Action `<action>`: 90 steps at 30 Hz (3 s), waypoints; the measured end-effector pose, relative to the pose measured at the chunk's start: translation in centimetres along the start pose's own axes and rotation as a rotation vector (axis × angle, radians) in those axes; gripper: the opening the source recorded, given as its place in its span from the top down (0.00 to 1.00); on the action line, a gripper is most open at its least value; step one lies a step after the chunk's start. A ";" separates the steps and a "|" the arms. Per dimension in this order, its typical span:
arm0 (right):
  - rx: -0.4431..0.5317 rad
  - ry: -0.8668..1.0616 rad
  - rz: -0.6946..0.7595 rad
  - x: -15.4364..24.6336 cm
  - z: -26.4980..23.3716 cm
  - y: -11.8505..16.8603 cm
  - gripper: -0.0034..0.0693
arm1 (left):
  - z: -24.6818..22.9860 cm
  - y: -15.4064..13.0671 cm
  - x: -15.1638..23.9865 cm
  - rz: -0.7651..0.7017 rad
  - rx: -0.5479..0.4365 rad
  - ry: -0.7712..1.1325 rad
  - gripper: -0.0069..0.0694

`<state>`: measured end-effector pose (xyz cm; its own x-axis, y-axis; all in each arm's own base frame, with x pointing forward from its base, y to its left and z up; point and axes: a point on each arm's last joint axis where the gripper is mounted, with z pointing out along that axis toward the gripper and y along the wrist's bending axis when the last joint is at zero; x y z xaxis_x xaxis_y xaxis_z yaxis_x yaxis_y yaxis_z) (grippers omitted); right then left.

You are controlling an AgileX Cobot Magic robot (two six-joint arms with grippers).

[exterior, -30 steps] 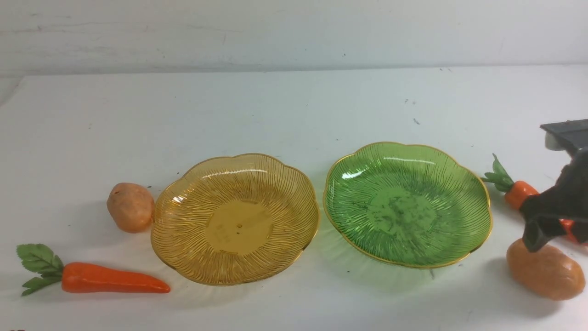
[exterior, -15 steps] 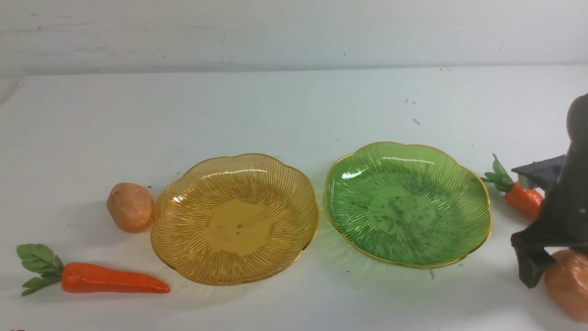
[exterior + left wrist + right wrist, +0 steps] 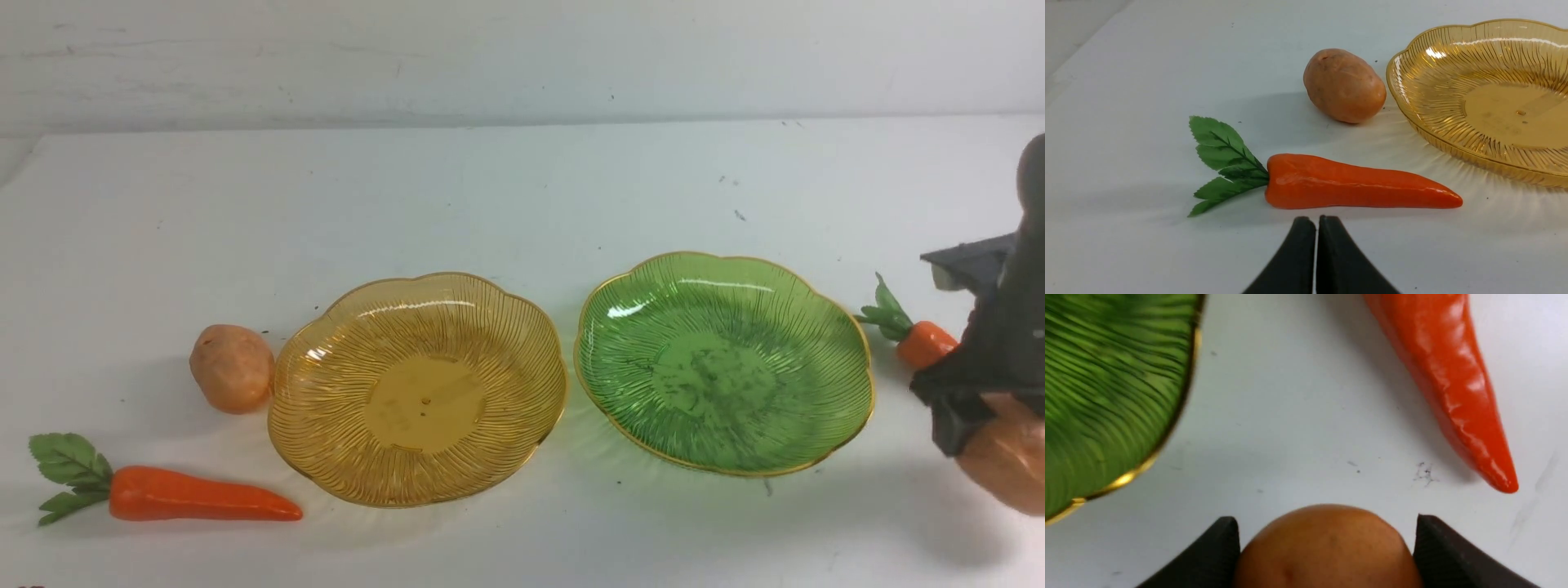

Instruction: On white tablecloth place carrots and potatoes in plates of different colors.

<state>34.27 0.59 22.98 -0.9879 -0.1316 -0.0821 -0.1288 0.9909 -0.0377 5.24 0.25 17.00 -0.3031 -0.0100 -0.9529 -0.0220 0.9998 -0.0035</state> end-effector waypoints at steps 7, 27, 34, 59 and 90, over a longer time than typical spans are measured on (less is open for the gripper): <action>-0.283 -0.199 0.086 1.8 -6.9 3.1 0.28 | 0.0 0.0 0.0 0.000 0.000 0.000 0.91; -0.622 -0.616 -0.246 -3.8 -1.1 25.5 0.28 | 0.0 0.0 0.0 0.000 0.000 0.000 0.91; -0.646 -0.596 -0.282 -5.7 -0.1 27.4 0.13 | 0.0 0.0 0.0 0.000 0.000 0.000 0.91; -0.114 -0.520 -0.167 -5.1 -15.5 9.3 0.96 | 0.0 0.0 0.0 0.001 -0.001 0.001 0.91; 0.114 -0.100 -0.041 -2.2 5.9 -5.5 0.24 | 0.0 0.0 0.0 0.001 -0.001 0.001 0.91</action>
<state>37.67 -4.73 17.46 -0.9677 -0.1796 -0.1769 -0.1527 0.9759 -0.1556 5.24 0.26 16.99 -0.3041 -0.0095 -0.9526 -0.0230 0.9997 -0.0026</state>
